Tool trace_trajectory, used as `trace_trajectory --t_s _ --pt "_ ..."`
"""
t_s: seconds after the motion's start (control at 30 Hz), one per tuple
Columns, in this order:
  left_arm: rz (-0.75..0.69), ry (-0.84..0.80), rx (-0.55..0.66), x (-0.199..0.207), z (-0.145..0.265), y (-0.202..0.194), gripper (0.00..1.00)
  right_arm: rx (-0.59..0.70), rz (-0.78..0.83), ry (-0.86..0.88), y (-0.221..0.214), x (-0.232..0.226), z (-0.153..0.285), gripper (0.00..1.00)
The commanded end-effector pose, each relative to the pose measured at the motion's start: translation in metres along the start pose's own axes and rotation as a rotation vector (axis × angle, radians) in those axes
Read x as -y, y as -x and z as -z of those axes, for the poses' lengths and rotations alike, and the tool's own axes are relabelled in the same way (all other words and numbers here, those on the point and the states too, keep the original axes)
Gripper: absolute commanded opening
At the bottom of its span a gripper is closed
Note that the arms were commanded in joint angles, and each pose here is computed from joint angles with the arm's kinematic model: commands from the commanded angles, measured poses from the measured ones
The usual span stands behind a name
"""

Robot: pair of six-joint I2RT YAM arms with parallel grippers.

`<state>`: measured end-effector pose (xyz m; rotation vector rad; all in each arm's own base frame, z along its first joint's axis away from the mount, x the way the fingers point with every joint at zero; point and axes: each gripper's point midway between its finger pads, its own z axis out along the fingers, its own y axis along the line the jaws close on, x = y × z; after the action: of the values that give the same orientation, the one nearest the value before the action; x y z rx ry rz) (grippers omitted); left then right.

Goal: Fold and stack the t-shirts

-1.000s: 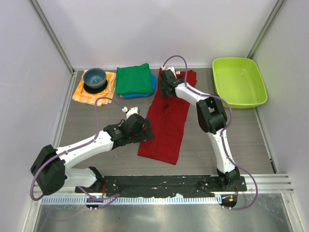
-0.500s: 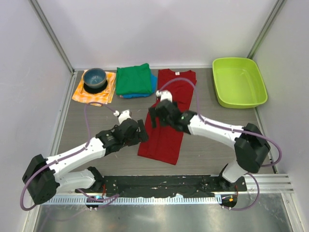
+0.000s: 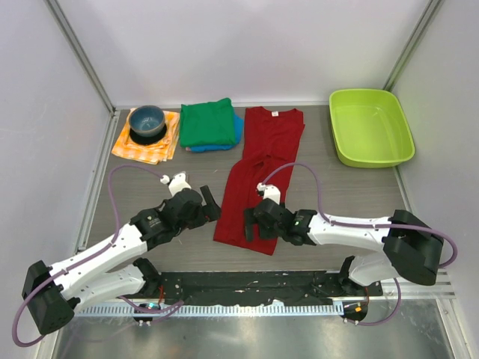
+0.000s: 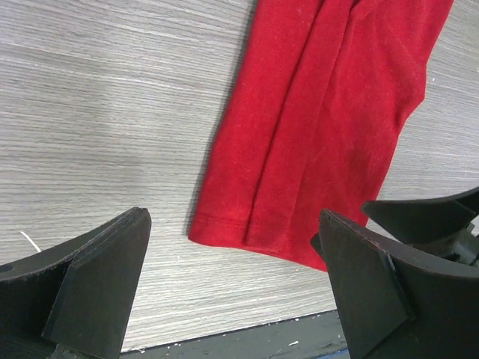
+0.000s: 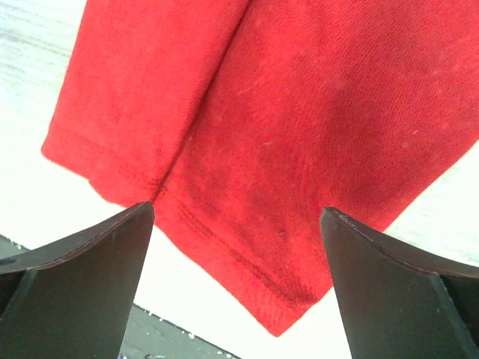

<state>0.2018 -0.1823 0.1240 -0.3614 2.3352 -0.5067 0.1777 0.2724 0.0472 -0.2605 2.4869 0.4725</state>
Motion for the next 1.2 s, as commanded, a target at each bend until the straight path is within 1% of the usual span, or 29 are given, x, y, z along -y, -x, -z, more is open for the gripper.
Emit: trace_trajectory --t_s 0.0,0.1,0.23,0.33,0.47,0.53,0.57,0.63,0.67,0.73,0.8,0.87,0.97,1.03,1.13,1.17 --pt "0.017 0.02 0.02 -0.004 0.0 0.004 1.0 0.049 -0.068 0.075 0.003 -0.019 0.008 1.0" --pt "0.019 0.018 0.006 -0.002 -0.003 0.001 1.0 0.034 -0.063 0.09 -0.005 -0.022 0.008 1.0" --pt "0.012 0.019 -0.001 0.001 -0.005 0.0 1.0 0.011 -0.06 0.068 -0.015 -0.015 0.006 1.0" --pt "0.008 0.022 -0.004 0.001 -0.006 0.0 1.0 0.001 -0.039 0.017 -0.024 -0.003 0.01 1.0" --pt "0.008 0.017 -0.004 0.003 -0.006 0.001 1.0 -0.042 0.017 -0.103 -0.042 0.023 0.026 1.0" --pt "0.009 0.013 -0.001 0.004 -0.006 0.002 1.0 -0.059 0.006 -0.125 -0.052 0.03 0.031 1.0" --pt "0.01 0.013 0.0 0.004 -0.006 0.002 1.0 -0.081 0.015 -0.156 -0.062 0.04 0.033 1.0" --pt "0.013 0.013 0.0 0.004 -0.007 0.002 1.0 -0.087 -0.009 -0.162 -0.069 0.044 0.038 1.0" --pt "0.013 0.012 -0.001 0.005 -0.008 0.001 1.0 -0.093 -0.009 -0.189 -0.075 0.053 0.039 1.0" --pt "0.015 0.015 -0.003 0.004 -0.009 0.001 1.0 -0.073 -0.019 -0.175 -0.074 0.051 0.045 1.0" --pt "0.014 0.017 -0.004 0.004 -0.009 0.0 1.0 -0.027 -0.022 -0.156 -0.063 0.046 0.05 1.0" --pt "0.014 0.016 -0.005 0.005 -0.01 0.0 1.0 0.043 -0.032 -0.084 -0.039 0.027 0.06 1.0" --pt "0.012 0.018 -0.011 0.005 -0.01 -0.001 1.0 0.085 -0.014 -0.038 -0.015 0.004 0.07 1.0" --pt "0.012 0.022 -0.011 0.003 -0.01 -0.001 1.0 0.094 0.005 -0.036 -0.006 -0.005 0.068 1.0" --pt "0.012 0.024 -0.003 0.003 -0.01 0.0 1.0 0.146 0.011 0.009 0.009 -0.023 0.063 1.0" --pt "0.012 0.025 -0.002 0.002 -0.01 0.0 1.0 0.147 0.034 -0.002 0.007 -0.022 0.056 1.0"
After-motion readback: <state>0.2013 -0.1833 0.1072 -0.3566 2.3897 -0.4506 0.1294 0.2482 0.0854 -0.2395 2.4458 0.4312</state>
